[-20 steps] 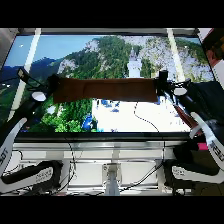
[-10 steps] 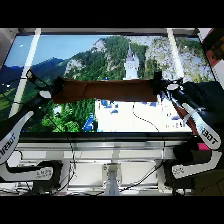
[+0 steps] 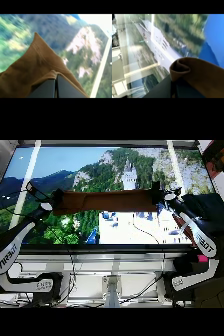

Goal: Fold the clothes and pants, and hang the long-sleeved shirts on hangers.

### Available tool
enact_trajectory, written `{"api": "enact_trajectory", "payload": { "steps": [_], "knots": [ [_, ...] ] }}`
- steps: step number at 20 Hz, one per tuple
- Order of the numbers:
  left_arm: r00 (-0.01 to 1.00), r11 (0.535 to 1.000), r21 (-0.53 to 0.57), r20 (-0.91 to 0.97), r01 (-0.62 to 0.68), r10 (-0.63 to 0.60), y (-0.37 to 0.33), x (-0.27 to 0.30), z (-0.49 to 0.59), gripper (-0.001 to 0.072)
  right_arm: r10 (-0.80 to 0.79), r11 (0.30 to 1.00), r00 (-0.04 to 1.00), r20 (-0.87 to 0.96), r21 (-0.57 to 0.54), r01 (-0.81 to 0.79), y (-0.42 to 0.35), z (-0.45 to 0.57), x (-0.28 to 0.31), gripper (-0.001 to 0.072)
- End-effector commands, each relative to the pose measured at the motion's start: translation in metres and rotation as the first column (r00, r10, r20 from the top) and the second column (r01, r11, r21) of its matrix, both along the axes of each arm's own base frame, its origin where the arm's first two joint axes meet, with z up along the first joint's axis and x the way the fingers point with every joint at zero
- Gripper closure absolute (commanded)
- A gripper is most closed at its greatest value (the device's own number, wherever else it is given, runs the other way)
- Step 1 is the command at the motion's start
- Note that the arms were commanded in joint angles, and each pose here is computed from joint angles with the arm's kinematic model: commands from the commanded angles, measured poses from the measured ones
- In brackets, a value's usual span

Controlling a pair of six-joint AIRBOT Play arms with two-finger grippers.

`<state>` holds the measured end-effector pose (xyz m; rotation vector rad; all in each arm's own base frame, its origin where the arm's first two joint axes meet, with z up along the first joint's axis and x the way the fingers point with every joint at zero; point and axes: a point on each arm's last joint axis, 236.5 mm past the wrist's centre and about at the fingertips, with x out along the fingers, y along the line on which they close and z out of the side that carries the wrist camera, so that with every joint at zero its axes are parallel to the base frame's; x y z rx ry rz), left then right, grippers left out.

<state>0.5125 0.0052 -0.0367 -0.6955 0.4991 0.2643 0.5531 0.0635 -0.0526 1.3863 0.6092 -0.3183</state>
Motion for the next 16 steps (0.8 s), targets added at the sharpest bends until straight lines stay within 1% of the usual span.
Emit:
{"api": "enact_trajectory", "payload": {
  "steps": [1, 2, 3, 4, 6, 8, 9, 10, 11, 12, 14, 15, 16],
  "knots": [
    [1.0, 1.0, 0.003, 0.004, -0.001, 0.001, 0.0, 0.001, 0.001, 0.0498, 0.005, 1.0, 1.0, 0.008, -0.006, -0.005, 0.004, 0.001, 0.002, 0.0497],
    [1.0, 1.0, 0.003, 0.004, -0.001, 0.001, 0.0, 0.001, 0.001, 0.0253, 0.008, 1.0, 1.0, 0.006, -0.005, -0.008, 0.005, 0.001, 0.002, 0.0346],
    [1.0, 1.0, 0.003, 0.004, -0.001, 0.001, 0.0, 0.001, 0.001, 0.0061, 0.012, 1.0, 1.0, 0.003, -0.002, -0.012, 0.006, 0.001, 0.001, 0.0298],
    [1.0, 1.0, 0.003, 0.005, -0.001, 0.001, 0.0, 0.001, 0.001, 0.0025, 0.02, 1.0, 1.0, -0.001, 0.002, -0.02, 0.008, 0.0, 0.001, 0.0298],
    [1.0, 1.0, 0.003, 0.013, -0.001, 0.001, 0.0, 0.001, 0.005, 0.0025, 0.036, 0.999, 0.999, -0.011, 0.012, -0.036, 0.012, -0.001, -0.002, 0.0298],
    [0.999, 1.0, 0.026, 0.039, 0.004, -0.005, 0.002, 0.002, 0.018, 0.0025, 0.054, 0.999, 0.999, -0.002, -0.009, -0.054, 0.011, 0.004, -0.002, 0.0298],
    [0.998, 0.996, 0.082, 0.058, 0.031, -0.036, 0.003, 0.003, 0.029, 0.0025, 0.078, 0.996, 0.997, 0.005, -0.035, -0.078, 0.01, 0.009, -0.003, 0.0299],
    [0.992, 0.981, 0.176, 0.078, 0.079, -0.094, 0.003, 0.004, 0.044, 0.0025, 0.101, 0.993, 0.995, 0.012, -0.067, -0.1, 0.006, 0.015, -0.003, 0.03],
    [0.985, 0.959, 0.257, 0.095, 0.118, -0.146, 0.002, 0.004, 0.059, 0.0025, 0.129, 0.986, 0.991, 0.023, -0.114, -0.125, 0.0, 0.023, -0.004, 0.03],
    [0.978, 0.944, 0.301, 0.115, 0.133, -0.174, 0.002, 0.003, 0.075, 0.0026, 0.171, 0.969, 0.985, 0.036, -0.189, -0.161, -0.01, 0.034, -0.005, 0.03],
    [0.975, 0.946, 0.3, 0.147, 0.119, -0.169, 0.01, -0.002, 0.099, 0.0026, 0.274, 0.907, 0.961, 0.037, -0.343, -0.245, -0.029, 0.052, -0.01, 0.03],
    [0.975, 0.948, 0.296, 0.149, 0.116, -0.166, 0.014, -0.005, 0.106, 0.0026, 0.327, 0.866, 0.945, 0.023, -0.408, -0.29, -0.038, 0.061, -0.015, 0.0299],
    [0.977, 0.951, 0.288, 0.143, 0.114, -0.161, 0.02, -0.008, 0.108, 0.0025, 0.368, 0.831, 0.93, 0.006, -0.45, -0.326, -0.046, 0.067, -0.02, 0.0299]
  ]
}}
